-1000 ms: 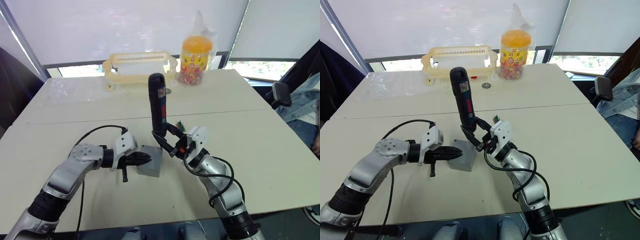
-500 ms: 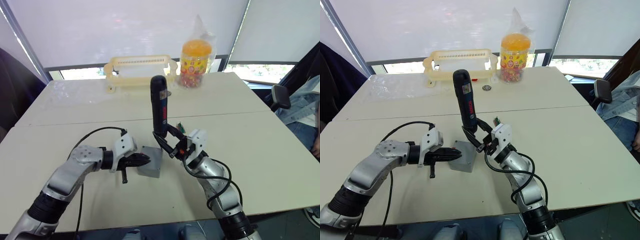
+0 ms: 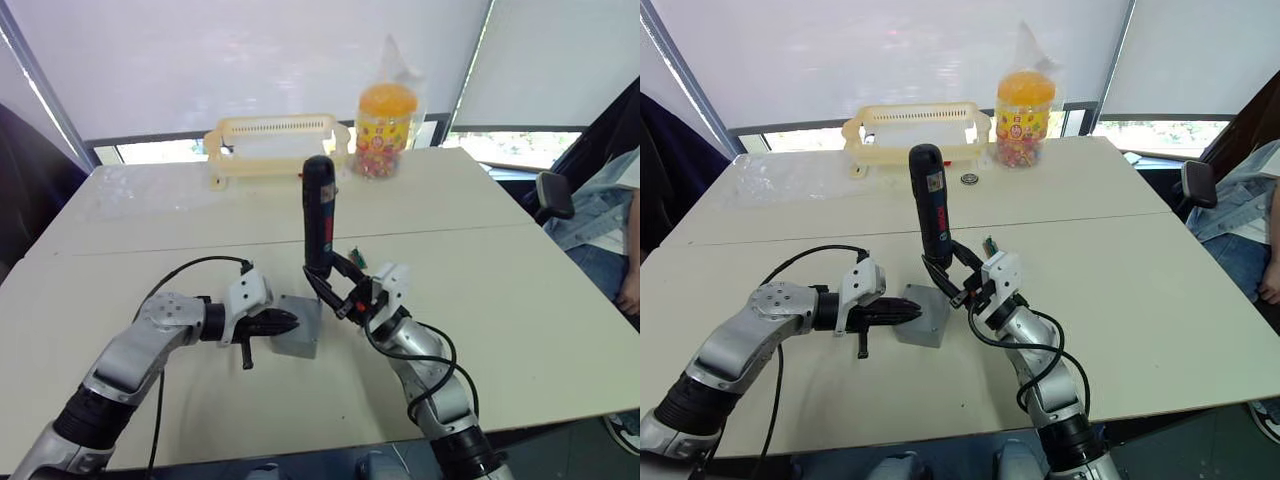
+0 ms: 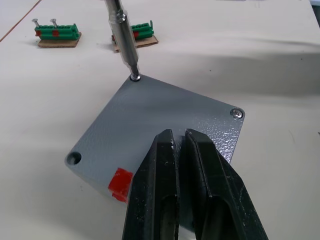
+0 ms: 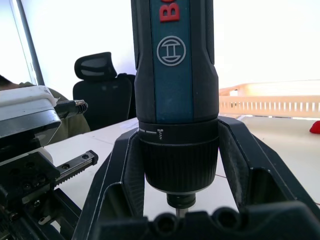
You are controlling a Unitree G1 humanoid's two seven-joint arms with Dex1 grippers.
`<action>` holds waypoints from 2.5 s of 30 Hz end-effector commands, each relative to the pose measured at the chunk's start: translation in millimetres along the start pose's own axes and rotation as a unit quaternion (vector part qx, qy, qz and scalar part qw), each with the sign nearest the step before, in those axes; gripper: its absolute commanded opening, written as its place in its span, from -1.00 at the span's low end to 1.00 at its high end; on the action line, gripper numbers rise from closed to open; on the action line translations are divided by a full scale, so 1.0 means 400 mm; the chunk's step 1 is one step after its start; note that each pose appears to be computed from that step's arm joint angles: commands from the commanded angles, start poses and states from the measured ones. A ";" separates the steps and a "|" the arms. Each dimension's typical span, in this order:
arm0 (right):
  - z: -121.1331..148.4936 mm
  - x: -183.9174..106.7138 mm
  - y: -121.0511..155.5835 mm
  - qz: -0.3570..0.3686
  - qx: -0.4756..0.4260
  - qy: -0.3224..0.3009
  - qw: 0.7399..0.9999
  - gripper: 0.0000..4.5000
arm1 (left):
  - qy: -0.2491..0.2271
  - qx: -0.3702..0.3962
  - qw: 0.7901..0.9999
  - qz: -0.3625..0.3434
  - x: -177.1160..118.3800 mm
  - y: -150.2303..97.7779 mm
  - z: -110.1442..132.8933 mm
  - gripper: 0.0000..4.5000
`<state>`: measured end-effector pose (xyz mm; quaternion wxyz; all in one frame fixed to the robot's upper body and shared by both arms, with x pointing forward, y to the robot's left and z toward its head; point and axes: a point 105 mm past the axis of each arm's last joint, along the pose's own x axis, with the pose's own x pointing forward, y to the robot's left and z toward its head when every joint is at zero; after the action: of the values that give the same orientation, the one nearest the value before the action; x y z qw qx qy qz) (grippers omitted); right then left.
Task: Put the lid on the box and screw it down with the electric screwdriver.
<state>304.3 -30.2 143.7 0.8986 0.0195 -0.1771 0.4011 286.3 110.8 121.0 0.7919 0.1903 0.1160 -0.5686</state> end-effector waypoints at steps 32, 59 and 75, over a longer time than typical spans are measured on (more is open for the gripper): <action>-0.155 -0.060 0.023 0.008 0.024 0.117 0.993 -0.23 | 0.011 -0.006 1.000 0.002 -0.001 -0.006 -0.013 -0.84; 0.314 0.008 -0.014 0.003 0.046 -0.073 0.996 -0.23 | 0.024 -0.023 0.999 -0.009 0.033 -0.018 -0.065 -0.84; 0.311 -0.131 -0.239 -0.062 0.133 0.222 0.964 -0.23 | -0.013 -0.002 1.000 -0.004 0.036 -0.020 -0.030 -0.84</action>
<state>311.1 -143.7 248.3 0.9346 0.0572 0.0510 0.3472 286.8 94.6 122.2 0.7927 0.1774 0.0667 -0.5795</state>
